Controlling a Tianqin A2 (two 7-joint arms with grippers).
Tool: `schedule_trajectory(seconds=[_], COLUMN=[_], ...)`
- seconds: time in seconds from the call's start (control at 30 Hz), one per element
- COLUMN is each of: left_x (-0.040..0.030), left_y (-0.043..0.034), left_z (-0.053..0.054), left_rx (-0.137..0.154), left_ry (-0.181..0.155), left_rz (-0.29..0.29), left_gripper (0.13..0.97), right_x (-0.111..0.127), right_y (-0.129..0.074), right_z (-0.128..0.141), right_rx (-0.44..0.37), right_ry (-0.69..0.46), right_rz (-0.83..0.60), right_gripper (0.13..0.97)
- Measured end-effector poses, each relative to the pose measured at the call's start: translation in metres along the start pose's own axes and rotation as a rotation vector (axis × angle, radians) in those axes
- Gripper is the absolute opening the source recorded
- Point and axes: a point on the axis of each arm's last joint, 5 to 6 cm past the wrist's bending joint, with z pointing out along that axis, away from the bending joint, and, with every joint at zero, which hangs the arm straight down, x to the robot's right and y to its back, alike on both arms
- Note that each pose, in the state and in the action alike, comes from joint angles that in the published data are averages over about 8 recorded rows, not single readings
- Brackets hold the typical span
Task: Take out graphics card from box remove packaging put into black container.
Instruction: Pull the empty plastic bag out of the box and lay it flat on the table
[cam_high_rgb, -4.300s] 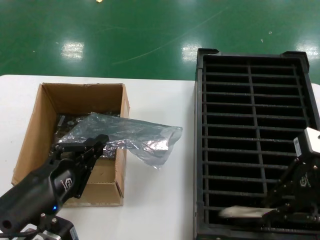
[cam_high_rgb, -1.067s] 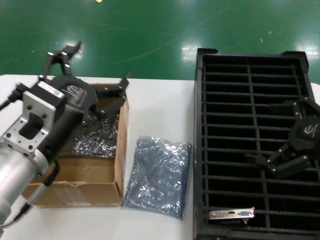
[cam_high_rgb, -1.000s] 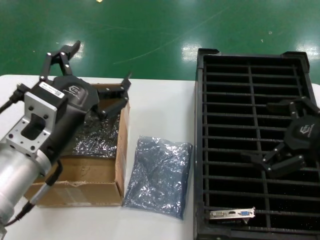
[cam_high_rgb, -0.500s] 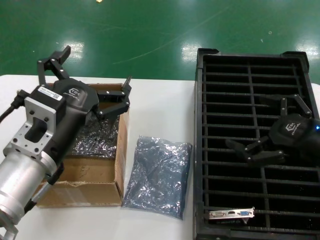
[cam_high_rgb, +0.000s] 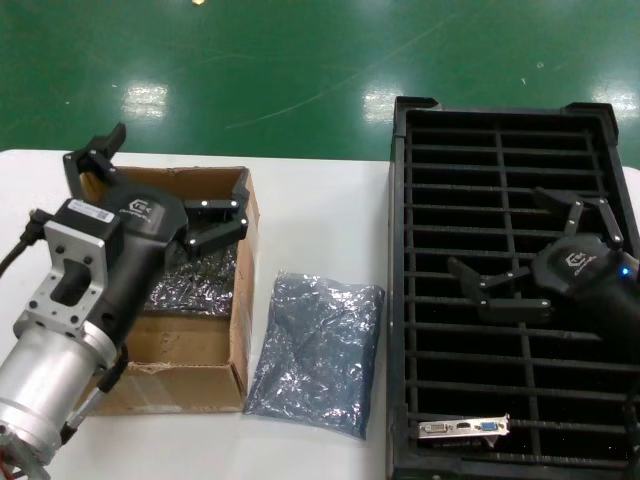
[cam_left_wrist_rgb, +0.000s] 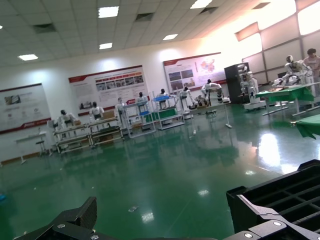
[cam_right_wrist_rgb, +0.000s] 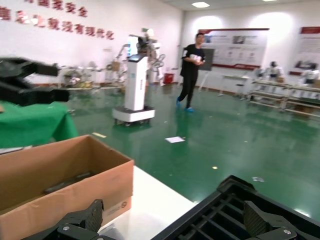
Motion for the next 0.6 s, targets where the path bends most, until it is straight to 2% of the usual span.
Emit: schedule_trajectory(seconds=[0.3, 0.6], left_x=[0.0029, 0.0065], left_y=[0.0206, 0.0437], left_z=[-0.004, -0.012], left_rx=[-0.030, -0.076], left_ry=[-0.039, -0.079], left_rz=[-0.045, -0.090], left_gripper=[0.966, 0.966], right_x=[-0.020, -0.040], right_y=[0.023, 0.045], right_z=[-0.002, -0.008], right_rx=[0.027, 0.029], right_ry=[0.127, 0.263], right_rz=[0.051, 0.103], right_gripper=[0.966, 0.966])
